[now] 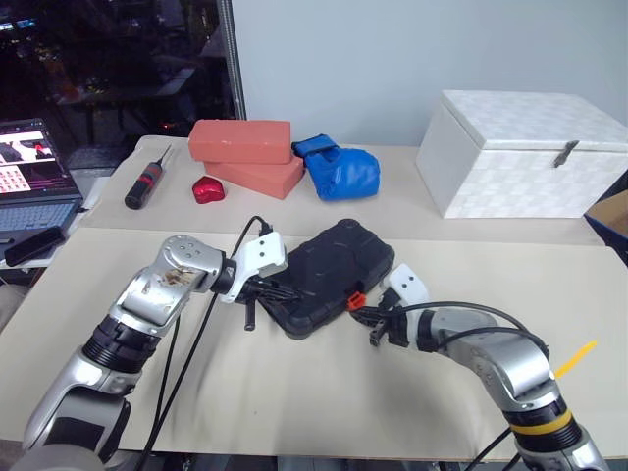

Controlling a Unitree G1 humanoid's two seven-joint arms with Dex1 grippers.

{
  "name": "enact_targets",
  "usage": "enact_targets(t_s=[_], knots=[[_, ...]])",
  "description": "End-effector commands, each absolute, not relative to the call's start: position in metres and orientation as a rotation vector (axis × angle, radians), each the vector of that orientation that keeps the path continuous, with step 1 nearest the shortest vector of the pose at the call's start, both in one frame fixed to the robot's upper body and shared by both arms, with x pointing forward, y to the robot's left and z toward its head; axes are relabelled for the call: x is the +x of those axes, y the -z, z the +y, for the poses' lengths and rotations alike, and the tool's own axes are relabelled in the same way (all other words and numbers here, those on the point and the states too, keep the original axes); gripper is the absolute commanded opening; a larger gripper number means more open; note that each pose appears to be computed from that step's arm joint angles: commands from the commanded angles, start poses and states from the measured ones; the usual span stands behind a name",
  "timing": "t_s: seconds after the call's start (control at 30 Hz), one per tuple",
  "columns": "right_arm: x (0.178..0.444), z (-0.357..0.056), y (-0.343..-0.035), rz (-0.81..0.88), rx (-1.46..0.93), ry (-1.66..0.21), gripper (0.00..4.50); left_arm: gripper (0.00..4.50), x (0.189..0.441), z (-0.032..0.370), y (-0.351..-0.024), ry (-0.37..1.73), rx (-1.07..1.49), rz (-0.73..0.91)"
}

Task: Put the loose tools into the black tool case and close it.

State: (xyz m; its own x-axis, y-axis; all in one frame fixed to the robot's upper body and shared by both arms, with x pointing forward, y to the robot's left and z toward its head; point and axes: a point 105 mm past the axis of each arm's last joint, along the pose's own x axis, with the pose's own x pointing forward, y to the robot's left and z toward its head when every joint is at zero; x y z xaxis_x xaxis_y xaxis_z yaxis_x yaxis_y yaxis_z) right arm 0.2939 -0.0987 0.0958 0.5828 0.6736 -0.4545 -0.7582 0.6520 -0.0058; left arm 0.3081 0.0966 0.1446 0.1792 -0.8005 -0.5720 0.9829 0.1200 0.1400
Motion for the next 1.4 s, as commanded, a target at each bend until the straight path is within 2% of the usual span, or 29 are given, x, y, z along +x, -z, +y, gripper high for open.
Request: enact_targets(t_s=[0.03,0.43,0.77,1.03,1.13,1.27,1.33,1.37,1.4], knots=[[0.301,-0.102,-0.12,0.305,-0.236,-0.795,0.0,0.04,0.304,0.102,-0.121,1.346,0.536,0.511],[0.297,-0.099,-0.15,0.105,-0.254,-0.77,0.0,0.04,0.304,0.098,-0.115,1.347,0.546,0.509],[0.295,-0.09,-0.141,0.111,-0.22,-0.772,0.0,0.04,0.302,0.097,-0.113,1.352,0.542,0.513],[0.306,-0.081,-0.134,0.122,-0.223,-0.771,0.0,0.04,0.299,0.094,-0.109,1.358,0.534,0.523],[0.305,-0.081,-0.14,0.09,-0.202,-0.774,0.0,0.04,0.298,0.093,-0.11,1.357,0.528,0.518],[0.286,-0.088,-0.171,-0.057,-0.175,-0.796,0.0,0.04,0.301,0.085,-0.133,1.339,0.427,0.335],[0.278,-0.096,-0.18,-0.087,-0.159,-0.789,0.0,0.04,0.301,0.078,-0.155,1.319,0.302,0.154],[0.272,-0.104,-0.181,-0.085,-0.196,-0.793,0.0,0.04,0.298,0.082,-0.162,1.317,0.232,0.141],[0.267,-0.11,-0.181,-0.074,-0.226,-0.798,0.47,0.0,0.297,0.087,-0.167,1.3,0.169,0.141]])
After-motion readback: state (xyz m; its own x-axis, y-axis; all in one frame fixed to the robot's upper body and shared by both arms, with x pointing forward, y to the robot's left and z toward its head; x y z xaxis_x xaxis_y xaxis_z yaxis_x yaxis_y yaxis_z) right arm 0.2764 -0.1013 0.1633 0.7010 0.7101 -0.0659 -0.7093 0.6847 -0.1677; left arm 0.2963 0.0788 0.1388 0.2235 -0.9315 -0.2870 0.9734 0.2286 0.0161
